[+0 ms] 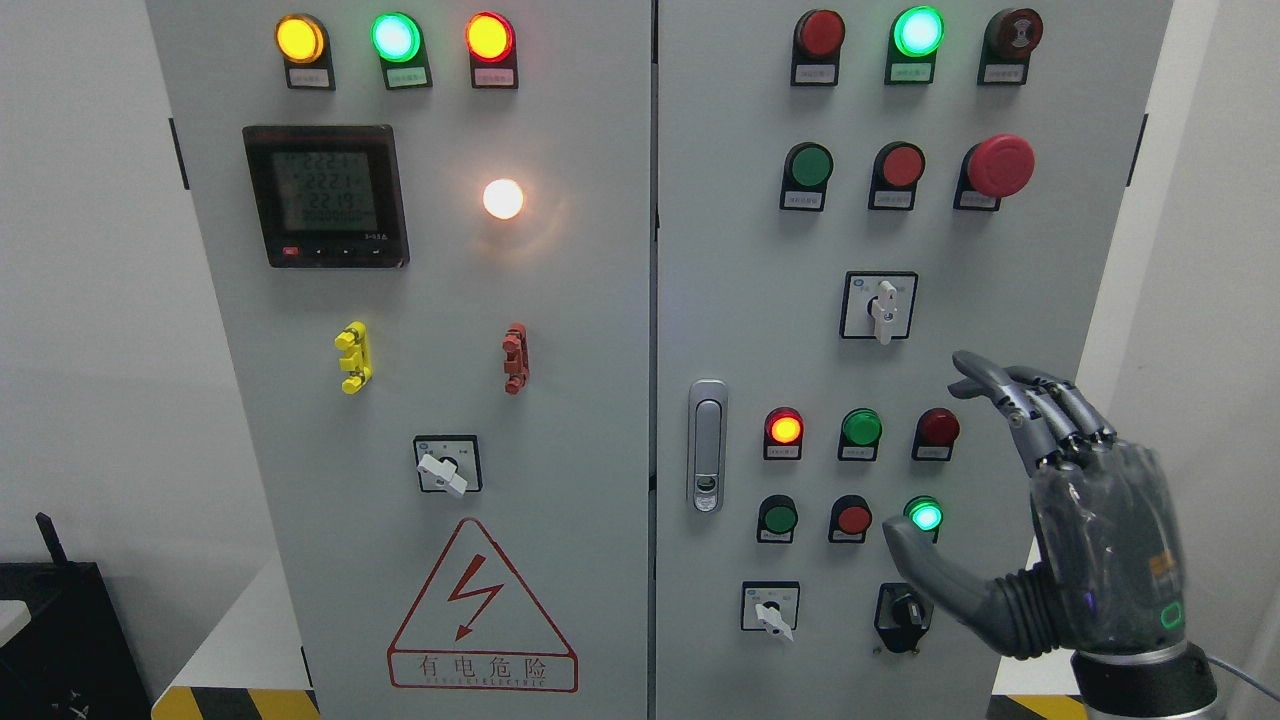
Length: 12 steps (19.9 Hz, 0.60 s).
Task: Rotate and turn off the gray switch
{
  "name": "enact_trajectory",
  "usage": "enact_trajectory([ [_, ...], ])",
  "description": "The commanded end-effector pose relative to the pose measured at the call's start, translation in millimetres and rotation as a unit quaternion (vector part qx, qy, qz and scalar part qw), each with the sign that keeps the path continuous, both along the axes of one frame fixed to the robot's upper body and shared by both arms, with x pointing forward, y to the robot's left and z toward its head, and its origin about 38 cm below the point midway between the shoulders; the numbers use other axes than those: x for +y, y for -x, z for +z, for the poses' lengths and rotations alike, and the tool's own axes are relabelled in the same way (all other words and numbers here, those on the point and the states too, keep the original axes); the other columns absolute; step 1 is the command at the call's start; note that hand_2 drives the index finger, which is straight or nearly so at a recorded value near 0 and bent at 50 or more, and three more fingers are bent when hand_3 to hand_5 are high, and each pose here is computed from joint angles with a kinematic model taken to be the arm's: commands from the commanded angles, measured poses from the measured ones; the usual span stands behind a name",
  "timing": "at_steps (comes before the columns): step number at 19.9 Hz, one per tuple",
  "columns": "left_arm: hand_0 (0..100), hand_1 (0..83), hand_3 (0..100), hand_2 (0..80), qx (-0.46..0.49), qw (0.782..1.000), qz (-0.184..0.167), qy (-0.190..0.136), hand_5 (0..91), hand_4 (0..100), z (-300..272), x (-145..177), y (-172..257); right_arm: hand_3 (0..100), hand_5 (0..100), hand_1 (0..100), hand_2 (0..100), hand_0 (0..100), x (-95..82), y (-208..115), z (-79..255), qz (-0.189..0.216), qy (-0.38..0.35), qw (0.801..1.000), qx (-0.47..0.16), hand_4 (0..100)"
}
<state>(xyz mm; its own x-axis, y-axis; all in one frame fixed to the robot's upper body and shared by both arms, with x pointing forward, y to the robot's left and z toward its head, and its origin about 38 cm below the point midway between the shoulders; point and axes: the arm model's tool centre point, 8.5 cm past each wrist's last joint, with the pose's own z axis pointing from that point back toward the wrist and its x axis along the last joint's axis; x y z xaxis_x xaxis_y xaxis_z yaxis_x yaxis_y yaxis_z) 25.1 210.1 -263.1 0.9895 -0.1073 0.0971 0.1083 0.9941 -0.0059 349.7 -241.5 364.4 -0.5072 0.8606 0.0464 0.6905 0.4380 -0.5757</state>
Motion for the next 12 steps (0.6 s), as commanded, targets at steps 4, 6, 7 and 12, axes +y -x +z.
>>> enact_trajectory([
  [4, 12, 38.9, 0, 0.0, 0.0, 1.0, 0.016, 0.001, 0.0, 0, 0.0, -0.1, 0.1, 0, 0, 20, 0, 2, -7.2, 9.8, 6.2, -0.007, 0.018, 1.0, -0.011, 0],
  [6, 12, 38.9, 0, 0.0, 0.0, 1.0, 0.017, 0.001, 0.0, 0, 0.0, -0.1, 0.1, 0, 0, 22, 0, 1, -7.4, 9.8, 4.6, -0.008, 0.018, 1.0, -0.008, 0],
  [7, 12, 38.9, 0, 0.0, 0.0, 1.0, 0.016, 0.001, 0.0, 0, 0.0, -0.1, 0.1, 0, 0, 22, 0, 1, -7.9, 9.8, 4.7, -0.008, 0.017, 1.0, -0.008, 0],
  [12, 12, 38.9, 0, 0.0, 0.0, 1.0, 0.016, 0.001, 0.0, 0, 0.0, -0.1, 0.1, 1, 0, 23, 0, 2, -7.6, 9.6, 4.5, -0.009, 0.014, 1.0, -0.007, 0],
])
